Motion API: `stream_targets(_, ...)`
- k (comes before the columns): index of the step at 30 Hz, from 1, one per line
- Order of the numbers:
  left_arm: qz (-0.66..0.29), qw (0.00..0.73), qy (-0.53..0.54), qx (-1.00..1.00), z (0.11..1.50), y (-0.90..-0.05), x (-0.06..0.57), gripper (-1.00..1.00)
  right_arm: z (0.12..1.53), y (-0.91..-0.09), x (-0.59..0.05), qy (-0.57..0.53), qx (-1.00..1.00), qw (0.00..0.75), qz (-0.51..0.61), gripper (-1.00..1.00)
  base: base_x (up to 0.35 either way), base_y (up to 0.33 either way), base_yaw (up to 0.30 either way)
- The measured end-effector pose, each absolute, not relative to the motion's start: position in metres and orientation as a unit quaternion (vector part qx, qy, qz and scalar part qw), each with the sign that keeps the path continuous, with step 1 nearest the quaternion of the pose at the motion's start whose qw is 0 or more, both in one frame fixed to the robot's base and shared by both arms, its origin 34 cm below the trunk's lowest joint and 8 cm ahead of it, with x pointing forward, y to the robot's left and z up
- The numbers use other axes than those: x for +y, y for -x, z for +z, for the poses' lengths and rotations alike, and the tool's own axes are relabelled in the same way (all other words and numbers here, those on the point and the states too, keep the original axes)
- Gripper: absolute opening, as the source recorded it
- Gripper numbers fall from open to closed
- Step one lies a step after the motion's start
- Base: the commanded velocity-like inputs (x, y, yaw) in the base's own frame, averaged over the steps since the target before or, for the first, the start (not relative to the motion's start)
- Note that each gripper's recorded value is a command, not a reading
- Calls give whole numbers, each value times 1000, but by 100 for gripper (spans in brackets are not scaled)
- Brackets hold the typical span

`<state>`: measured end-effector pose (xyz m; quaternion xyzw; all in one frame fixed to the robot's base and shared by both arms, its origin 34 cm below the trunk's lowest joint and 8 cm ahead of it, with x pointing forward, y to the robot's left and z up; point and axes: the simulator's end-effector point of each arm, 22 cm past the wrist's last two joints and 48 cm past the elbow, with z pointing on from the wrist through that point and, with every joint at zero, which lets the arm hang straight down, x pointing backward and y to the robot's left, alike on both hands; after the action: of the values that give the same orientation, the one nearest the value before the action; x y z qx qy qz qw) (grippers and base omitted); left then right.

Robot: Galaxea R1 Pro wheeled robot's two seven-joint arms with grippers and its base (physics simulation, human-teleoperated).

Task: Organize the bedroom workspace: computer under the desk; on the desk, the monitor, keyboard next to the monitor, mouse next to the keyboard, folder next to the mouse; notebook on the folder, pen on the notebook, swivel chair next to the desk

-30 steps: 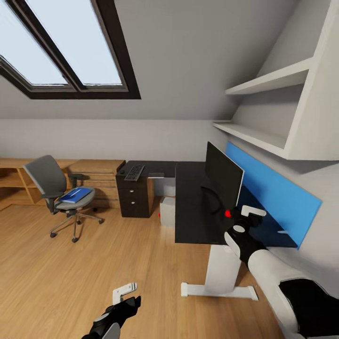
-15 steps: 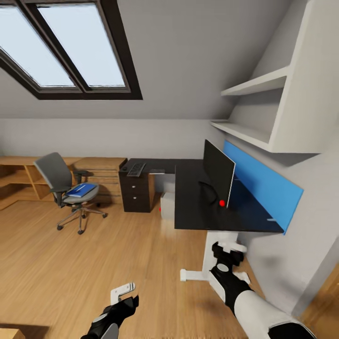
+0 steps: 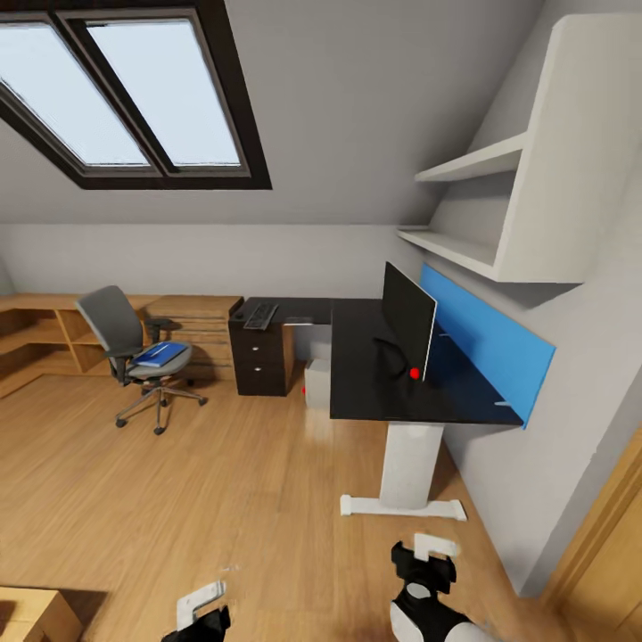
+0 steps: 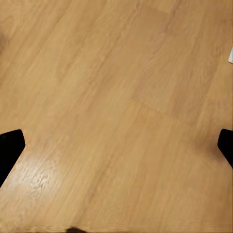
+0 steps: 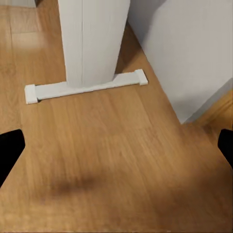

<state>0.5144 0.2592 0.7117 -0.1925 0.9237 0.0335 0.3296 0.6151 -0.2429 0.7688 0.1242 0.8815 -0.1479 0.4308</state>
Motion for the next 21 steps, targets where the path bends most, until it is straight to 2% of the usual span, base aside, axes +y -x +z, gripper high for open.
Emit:
stream_targets(8,75,336,176,922,686,-483,286,100,734,-578,-215,-98,900,412,-103,100,12,39,133)
stream_targets(16,66,335,110,933,673,-466,256,100,706,-538,-186,-72,912,402,-42,100,112,280,55)
stream_targets(21,62,331,94,937,669,-460,244,100,701,-529,-179,-66,913,402,-25,100,252,239,1)
